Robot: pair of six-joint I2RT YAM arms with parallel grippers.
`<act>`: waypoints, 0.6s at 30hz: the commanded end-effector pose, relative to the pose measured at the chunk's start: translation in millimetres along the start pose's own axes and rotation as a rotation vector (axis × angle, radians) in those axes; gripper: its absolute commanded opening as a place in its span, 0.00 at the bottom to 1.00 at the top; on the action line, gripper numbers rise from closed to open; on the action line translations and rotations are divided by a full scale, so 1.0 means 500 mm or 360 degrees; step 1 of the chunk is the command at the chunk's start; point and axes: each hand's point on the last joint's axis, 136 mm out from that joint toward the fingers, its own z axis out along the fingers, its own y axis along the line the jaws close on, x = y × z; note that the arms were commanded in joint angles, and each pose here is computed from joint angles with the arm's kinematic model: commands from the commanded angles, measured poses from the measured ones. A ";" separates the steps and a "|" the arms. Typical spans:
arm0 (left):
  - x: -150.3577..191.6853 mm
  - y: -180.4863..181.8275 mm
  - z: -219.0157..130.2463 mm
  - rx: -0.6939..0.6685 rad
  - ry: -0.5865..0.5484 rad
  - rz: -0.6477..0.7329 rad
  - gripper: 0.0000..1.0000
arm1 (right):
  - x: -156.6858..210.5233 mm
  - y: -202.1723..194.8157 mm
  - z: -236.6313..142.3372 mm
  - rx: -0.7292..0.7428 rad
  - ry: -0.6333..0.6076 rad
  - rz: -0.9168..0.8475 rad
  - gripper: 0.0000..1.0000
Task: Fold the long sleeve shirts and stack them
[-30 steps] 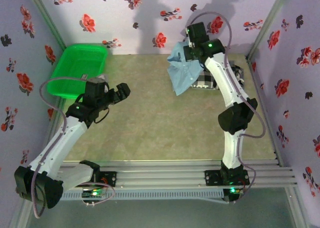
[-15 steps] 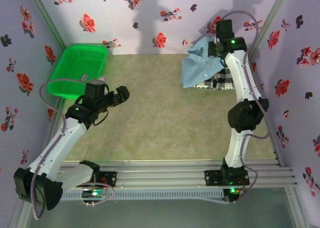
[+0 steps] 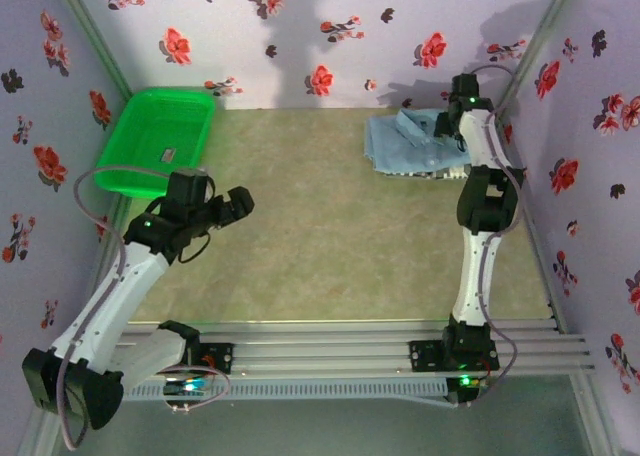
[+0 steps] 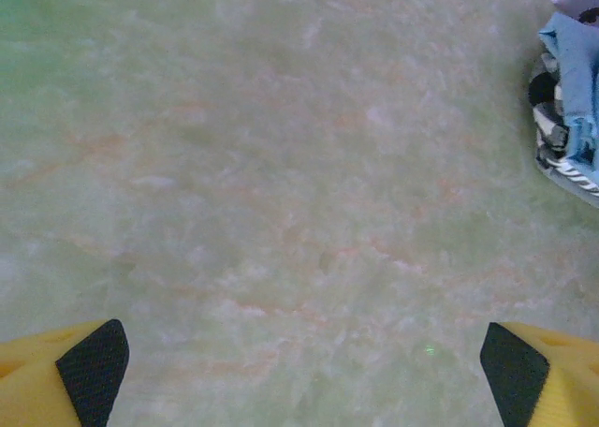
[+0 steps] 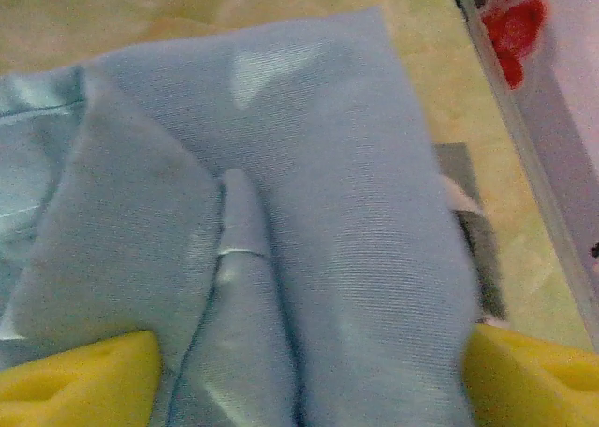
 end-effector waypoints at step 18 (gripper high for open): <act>-0.080 0.250 -0.036 -0.0544 -0.0521 -0.0062 1.00 | 0.239 -0.080 -0.302 -0.0529 -0.0141 0.0509 0.99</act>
